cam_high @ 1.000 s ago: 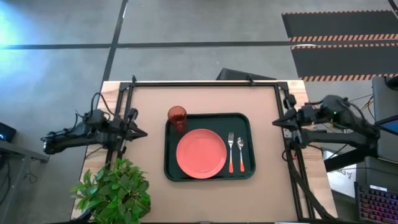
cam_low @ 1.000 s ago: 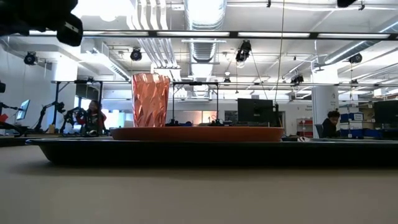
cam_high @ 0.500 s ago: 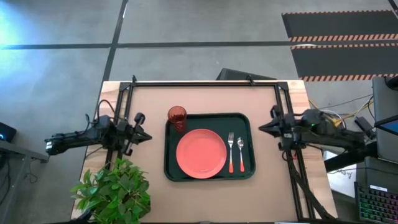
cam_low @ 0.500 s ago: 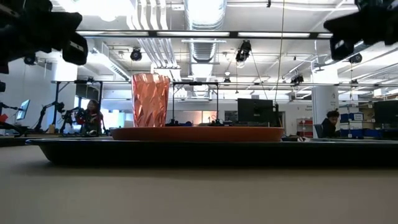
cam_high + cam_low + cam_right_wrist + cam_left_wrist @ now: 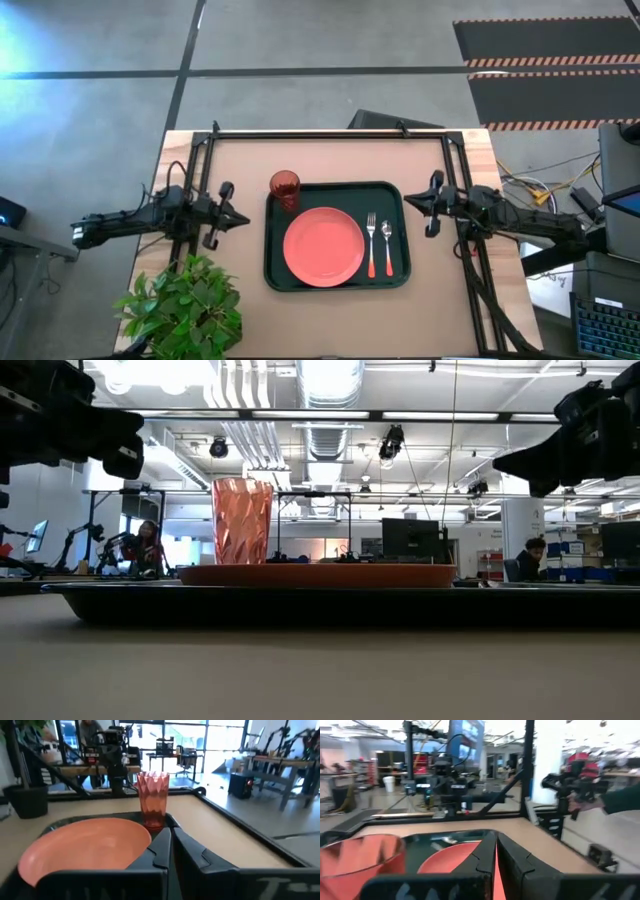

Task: Pick and place plate/cup/fork/spoon on tray
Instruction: Adjust the black table tray

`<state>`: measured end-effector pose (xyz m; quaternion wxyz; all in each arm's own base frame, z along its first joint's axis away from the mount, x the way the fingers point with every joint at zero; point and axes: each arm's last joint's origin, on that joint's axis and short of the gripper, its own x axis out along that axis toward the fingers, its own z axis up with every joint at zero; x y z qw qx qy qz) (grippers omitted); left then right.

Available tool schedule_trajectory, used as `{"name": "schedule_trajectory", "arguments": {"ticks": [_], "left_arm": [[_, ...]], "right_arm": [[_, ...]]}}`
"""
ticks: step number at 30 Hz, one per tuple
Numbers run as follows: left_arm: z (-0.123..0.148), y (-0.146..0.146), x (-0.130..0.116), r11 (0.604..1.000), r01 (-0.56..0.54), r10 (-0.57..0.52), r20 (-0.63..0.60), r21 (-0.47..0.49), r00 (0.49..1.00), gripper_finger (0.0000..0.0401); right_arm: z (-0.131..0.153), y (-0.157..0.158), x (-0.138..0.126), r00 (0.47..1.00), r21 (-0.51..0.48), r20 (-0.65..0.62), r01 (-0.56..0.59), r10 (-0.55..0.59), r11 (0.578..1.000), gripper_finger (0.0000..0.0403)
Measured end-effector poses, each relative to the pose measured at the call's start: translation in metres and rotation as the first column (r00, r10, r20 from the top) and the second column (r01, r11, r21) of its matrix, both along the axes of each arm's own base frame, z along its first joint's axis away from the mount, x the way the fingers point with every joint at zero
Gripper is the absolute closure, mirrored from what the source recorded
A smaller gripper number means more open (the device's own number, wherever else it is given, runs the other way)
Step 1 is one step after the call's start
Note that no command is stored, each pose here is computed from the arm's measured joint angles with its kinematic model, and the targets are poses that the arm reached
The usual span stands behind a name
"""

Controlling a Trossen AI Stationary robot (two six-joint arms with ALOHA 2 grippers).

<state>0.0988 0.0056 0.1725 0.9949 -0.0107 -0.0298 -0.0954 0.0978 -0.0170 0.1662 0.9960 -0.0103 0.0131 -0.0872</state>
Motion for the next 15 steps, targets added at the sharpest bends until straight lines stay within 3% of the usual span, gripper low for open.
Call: {"name": "schedule_trajectory", "arguments": {"ticks": [7,15], "left_arm": [[-0.0033,0.0028,0.0007,0.994,-0.096,0.097,-0.021,0.046,0.995,0.0401],[-0.0069,0.0031,0.0015,0.994,-0.099,0.101,-0.059,0.039,0.993,0.0401]], "right_arm": [[-0.0007,-0.0002,0.0004,1.0,-0.071,-0.021,0.001,-0.002,0.997,0.0394],[-0.0017,-0.0003,0.0008,0.999,-0.078,-0.033,0.0,-0.002,0.997,0.0394]]}}
